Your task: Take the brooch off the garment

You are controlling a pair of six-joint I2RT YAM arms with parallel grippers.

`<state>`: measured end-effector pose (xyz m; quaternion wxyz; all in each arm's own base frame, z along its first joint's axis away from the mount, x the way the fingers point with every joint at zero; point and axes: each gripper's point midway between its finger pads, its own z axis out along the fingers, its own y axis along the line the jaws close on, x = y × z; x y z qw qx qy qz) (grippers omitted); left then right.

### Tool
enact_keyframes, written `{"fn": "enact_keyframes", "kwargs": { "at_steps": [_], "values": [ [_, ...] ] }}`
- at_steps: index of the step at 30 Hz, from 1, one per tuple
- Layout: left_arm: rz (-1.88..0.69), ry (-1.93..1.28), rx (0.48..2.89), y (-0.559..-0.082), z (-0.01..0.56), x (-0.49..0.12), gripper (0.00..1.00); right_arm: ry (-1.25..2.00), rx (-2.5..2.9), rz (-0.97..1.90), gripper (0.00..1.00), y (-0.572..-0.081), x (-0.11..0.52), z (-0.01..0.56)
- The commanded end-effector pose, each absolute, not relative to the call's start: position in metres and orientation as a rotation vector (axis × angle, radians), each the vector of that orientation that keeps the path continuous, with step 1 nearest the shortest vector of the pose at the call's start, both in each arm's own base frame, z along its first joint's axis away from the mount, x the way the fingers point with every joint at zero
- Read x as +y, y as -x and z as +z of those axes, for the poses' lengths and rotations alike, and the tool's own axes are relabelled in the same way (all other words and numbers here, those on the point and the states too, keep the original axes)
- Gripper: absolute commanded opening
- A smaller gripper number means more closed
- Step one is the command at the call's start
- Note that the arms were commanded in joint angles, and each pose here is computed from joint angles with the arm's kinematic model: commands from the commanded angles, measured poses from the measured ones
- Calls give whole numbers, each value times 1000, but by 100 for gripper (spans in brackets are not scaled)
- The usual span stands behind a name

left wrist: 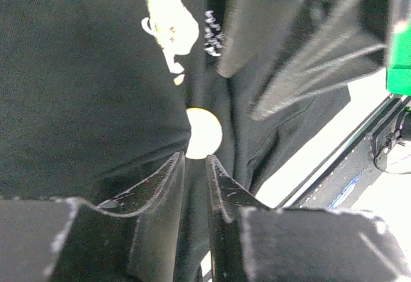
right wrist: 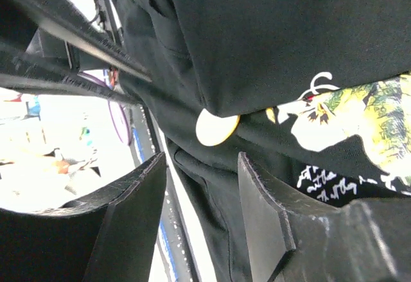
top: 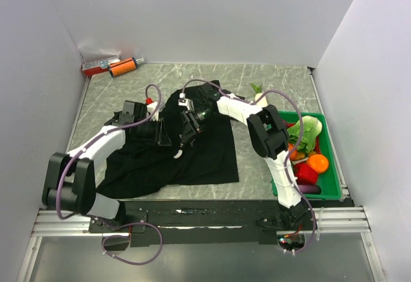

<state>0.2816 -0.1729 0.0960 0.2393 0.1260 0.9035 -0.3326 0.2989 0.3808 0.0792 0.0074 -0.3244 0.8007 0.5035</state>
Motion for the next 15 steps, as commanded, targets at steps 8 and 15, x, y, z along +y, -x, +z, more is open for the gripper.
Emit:
{"fn": "enact_keyframes", "kwargs": {
  "at_steps": [8, 15],
  "values": [
    [-1071, -328, 2510, -281, 76, -176, 7, 993, 2523, 1740, 54, -287, 396, 81],
    [-1084, -244, 2542, -286, 63, -170, 1, 939, 2631, 1681, 54, -281, 401, 53]
  ]
}}
